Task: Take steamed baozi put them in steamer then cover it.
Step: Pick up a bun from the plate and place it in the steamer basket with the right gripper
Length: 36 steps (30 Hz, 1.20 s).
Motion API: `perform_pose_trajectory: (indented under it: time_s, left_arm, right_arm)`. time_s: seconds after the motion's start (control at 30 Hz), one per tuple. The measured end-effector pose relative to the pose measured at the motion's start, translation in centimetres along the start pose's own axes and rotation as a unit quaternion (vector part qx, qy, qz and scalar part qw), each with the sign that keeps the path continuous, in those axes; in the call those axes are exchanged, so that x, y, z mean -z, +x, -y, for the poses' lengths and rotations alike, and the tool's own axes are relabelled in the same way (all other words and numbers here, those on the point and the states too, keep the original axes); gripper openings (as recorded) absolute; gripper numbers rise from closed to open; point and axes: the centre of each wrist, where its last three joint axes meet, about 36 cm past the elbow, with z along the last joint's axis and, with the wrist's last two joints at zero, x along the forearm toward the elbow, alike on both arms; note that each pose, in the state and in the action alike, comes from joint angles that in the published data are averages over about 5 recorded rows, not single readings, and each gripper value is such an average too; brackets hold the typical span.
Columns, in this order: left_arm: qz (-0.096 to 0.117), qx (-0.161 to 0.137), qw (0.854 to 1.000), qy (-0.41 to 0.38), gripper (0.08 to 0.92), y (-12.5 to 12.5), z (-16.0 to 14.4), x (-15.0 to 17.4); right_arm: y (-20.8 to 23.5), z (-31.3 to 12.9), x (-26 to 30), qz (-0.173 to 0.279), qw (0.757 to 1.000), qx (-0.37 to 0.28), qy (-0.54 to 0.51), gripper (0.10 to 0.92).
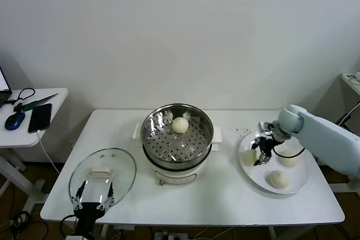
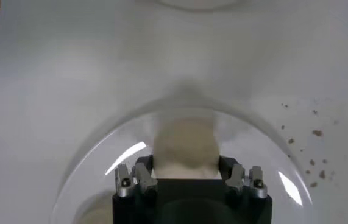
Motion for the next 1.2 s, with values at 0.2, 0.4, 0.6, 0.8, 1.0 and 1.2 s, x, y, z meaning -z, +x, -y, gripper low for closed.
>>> perform_pose_trajectory:
  time_s: [0.2, 0.4, 0.6, 0.8, 1.0, 1.2]
  left_arm:
    - [0.002, -0.006, 1.000, 0.001, 0.823, 0.3, 0.4, 0.2]
    - [0.002, -0.014, 1.000, 0.000, 0.823, 0.8, 0.8, 0.0]
    - [0.010, -0.019, 1.000, 0.001, 0.823, 0.7, 1.1, 0.3]
    - [0.021, -0.022, 1.000, 0.002, 0.823, 0.4, 1.1, 0.8]
    - [0.026, -0.023, 0.999, 0.004, 0.823, 0.2, 1.1, 0.9]
    - [0.025, -0.022, 0.999, 0.004, 0.823, 0.1, 1.0, 0.8]
  right_arm:
    - [6.4, 2.4, 3.9, 0.017, 0.999, -0.026, 0.020, 0.687]
    - [12.6, 4.1, 10.3, 0.038, 0.997, -0.049, 0.053, 0.687]
    - [15.6, 4.7, 17.3, 0.062, 0.993, -0.056, 0.080, 0.687]
    - [15.3, 4.6, 24.6, 0.073, 0.990, -0.051, 0.109, 0.687]
    - [12.7, 4.2, 30.6, 0.072, 0.988, -0.040, 0.135, 0.687]
    - [8.7, 3.4, 34.8, 0.063, 0.986, -0.024, 0.150, 0.687]
